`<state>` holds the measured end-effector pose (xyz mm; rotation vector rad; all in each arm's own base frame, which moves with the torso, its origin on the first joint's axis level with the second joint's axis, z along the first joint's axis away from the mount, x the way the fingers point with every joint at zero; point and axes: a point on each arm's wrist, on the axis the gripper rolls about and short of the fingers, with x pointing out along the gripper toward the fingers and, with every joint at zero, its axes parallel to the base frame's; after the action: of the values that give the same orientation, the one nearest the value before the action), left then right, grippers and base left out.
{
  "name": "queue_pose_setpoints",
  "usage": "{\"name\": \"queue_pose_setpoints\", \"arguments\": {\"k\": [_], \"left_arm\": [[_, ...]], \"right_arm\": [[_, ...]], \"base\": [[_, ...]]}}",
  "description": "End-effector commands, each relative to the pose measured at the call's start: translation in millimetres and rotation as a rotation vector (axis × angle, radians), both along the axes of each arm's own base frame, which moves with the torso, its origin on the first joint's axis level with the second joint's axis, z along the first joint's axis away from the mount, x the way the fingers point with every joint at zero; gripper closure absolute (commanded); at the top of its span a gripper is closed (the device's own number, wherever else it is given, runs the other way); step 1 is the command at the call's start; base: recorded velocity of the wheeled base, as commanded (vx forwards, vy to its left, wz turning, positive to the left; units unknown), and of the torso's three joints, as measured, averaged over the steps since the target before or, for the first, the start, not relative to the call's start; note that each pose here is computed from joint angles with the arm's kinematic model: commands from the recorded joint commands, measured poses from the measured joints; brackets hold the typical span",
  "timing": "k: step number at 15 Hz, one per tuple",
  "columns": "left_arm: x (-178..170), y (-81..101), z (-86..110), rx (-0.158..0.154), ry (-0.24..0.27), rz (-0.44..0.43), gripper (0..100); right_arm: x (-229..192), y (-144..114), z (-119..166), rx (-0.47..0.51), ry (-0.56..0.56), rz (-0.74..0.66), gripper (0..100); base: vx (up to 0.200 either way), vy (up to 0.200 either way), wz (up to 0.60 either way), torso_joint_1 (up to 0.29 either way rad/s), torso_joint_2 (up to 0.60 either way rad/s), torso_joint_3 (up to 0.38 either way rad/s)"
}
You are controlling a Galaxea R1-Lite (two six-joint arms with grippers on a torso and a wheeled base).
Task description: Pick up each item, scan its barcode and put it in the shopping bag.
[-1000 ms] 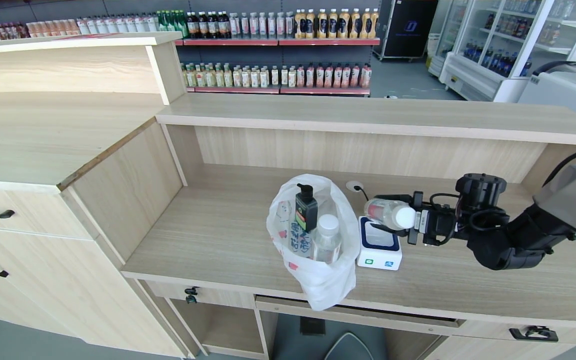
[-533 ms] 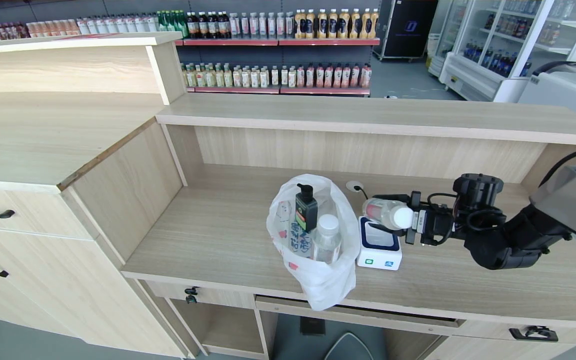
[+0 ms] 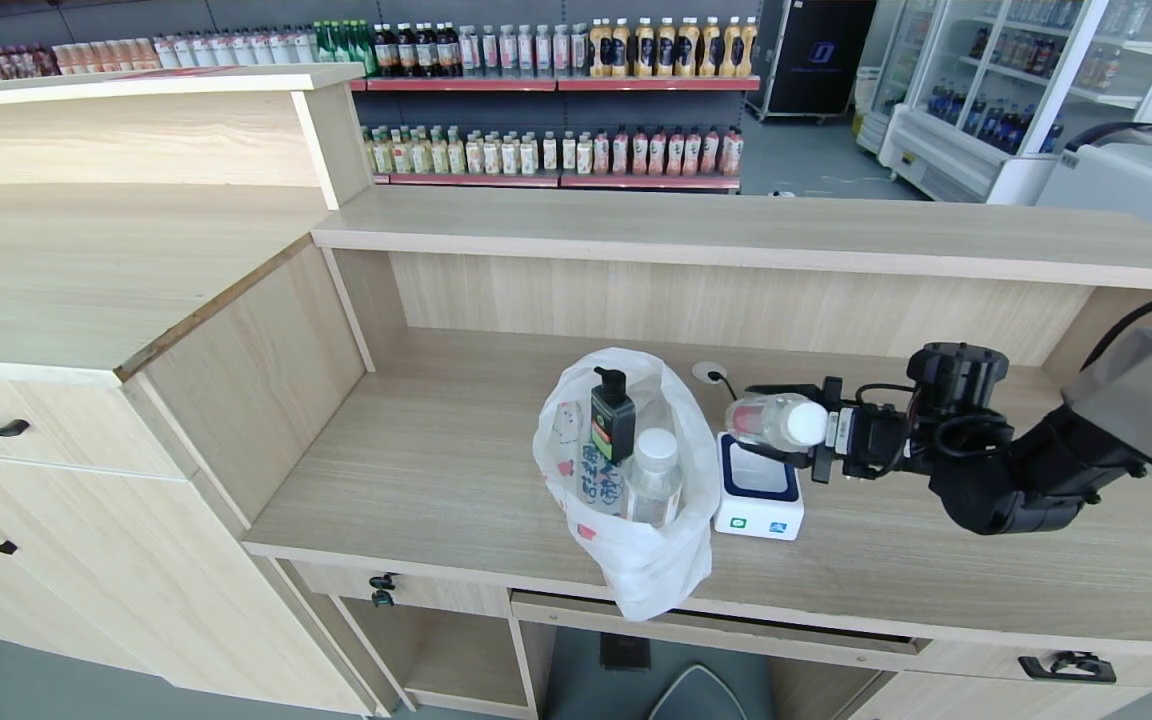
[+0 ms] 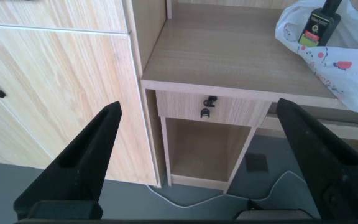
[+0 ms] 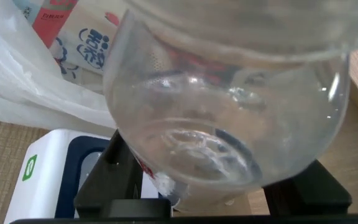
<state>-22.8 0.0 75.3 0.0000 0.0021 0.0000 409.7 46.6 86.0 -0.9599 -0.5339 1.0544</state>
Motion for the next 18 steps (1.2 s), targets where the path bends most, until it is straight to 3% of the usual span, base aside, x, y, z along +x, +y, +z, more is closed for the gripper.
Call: {"name": "queue_pose_setpoints", "arguments": {"k": [1,2,3,4,5,8,10,16,18], "left_arm": [[0,0.0,0.0,0.0,-0.001,0.0,0],[0,0.0,0.0,0.0,-0.001,0.0,0],[0,0.0,0.0,0.0,-0.001,0.0,0],[0,0.0,0.0,0.0,-0.001,0.0,0],[0,0.0,0.0,0.0,-0.001,0.0,0],[0,0.0,0.0,0.0,-0.001,0.0,0],[0,0.0,0.0,0.0,-0.001,0.0,0],[0,0.0,0.0,0.0,-0.001,0.0,0],[0,0.0,0.0,0.0,-0.001,0.0,0]], "right_arm": [[-15,-6,58,0.078,-0.005,-0.021,100],[-25,-15,82,0.127,0.032,-0.054,100],[-25,-15,82,0.127,0.032,-0.054,100],[-55,-38,119,0.243,0.109,-0.224,100],[-70,-43,129,0.305,0.143,-0.315,100],[-104,-52,139,0.465,0.267,-0.572,100],[-118,-58,137,0.499,0.274,-0.757,100],[-133,-59,146,0.473,0.193,-0.769,100],[-133,-50,147,0.471,0.202,-0.729,100]], "base": [[0.0,0.0,0.0,0.0,0.0,0.0],[0.0,0.0,0.0,0.0,0.0,0.0],[0.0,0.0,0.0,0.0,0.0,0.0],[0.0,0.0,0.0,0.0,0.0,0.0],[0.0,0.0,0.0,0.0,0.0,0.0],[0.0,0.0,0.0,0.0,0.0,0.0],[0.0,0.0,0.0,0.0,0.0,0.0],[0.0,0.0,0.0,0.0,0.0,0.0],[0.0,0.0,0.6,0.007,0.0,0.0]]}}
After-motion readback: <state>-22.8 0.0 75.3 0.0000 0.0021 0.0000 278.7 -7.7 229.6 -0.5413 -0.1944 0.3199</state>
